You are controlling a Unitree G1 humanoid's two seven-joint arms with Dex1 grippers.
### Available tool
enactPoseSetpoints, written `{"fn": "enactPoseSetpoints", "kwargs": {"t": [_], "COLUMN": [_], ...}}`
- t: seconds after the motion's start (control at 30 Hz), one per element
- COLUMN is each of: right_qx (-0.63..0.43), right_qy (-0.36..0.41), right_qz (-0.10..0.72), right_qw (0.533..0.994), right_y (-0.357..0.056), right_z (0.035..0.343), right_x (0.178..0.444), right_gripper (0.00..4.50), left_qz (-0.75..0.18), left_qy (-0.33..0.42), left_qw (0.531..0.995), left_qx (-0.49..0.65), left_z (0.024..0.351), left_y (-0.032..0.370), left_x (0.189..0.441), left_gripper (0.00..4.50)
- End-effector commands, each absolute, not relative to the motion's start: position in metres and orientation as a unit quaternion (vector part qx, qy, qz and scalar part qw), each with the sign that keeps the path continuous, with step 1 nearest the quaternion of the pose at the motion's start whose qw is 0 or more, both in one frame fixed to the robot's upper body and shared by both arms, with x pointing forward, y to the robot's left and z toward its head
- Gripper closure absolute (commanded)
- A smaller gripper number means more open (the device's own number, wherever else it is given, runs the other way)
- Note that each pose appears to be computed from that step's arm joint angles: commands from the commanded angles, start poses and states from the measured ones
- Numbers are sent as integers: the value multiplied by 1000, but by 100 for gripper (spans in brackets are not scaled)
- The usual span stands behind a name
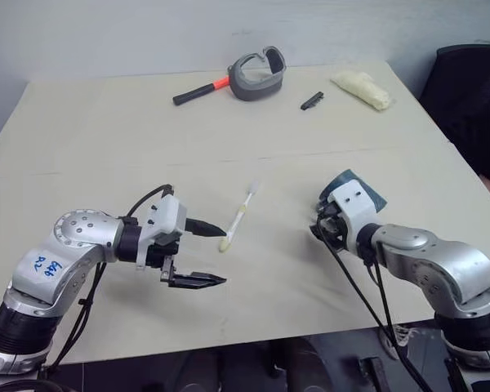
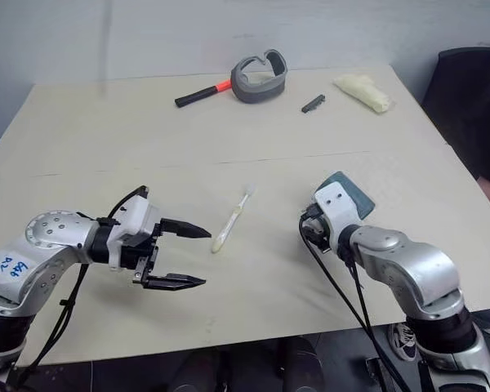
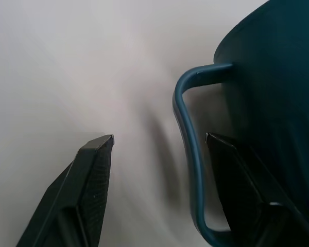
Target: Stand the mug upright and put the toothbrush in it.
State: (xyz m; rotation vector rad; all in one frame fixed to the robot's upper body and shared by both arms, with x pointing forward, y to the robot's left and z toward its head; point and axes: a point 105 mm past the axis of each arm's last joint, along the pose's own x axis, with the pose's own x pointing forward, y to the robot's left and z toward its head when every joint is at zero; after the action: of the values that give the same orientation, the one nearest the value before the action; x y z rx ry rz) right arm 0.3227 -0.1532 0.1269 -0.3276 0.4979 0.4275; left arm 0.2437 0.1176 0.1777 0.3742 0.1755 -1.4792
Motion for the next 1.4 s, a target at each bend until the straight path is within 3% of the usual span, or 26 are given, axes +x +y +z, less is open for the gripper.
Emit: {"fn": "enactPoseSetpoints", "kwargs": {"t": [0.03, 0.07, 0.17, 0.4, 0.6, 0.8, 1.03, 1.23, 1.4], "right_qx": [-160, -157, -161, -148, -26, 124, 258, 253, 203], "right_qy": [232, 234, 226, 212, 86, -41, -29, 7, 13], "right_qz": [219, 222, 233, 262, 365, 462, 490, 494, 499], "right_qw": [934, 934, 932, 930, 927, 877, 832, 832, 842], "right_y": [-150, -150, -152, -141, -91, -53, -50, -65, -73], "right_z": [127, 126, 129, 136, 172, 198, 161, 130, 130], "right_x": [334, 336, 341, 343, 340, 332, 334, 314, 300], "right_gripper": [155, 155, 212, 431, 433, 433, 433, 433, 271], "left_qz": [-671, -670, -667, -658, -633, -599, -594, -596, -608], "left_qy": [60, 59, 55, 55, 56, 62, 68, 70, 71], "left_qw": [715, 715, 718, 725, 748, 775, 774, 770, 760], "left_qx": [187, 189, 193, 195, 192, 192, 208, 218, 216], "left_z": [184, 184, 187, 188, 192, 198, 205, 212, 210], "left_y": [113, 113, 113, 116, 129, 146, 154, 155, 147], "left_x": [243, 243, 244, 246, 249, 255, 255, 257, 257], "left_gripper": [0, 0, 0, 0, 0, 0, 0, 0, 0]}}
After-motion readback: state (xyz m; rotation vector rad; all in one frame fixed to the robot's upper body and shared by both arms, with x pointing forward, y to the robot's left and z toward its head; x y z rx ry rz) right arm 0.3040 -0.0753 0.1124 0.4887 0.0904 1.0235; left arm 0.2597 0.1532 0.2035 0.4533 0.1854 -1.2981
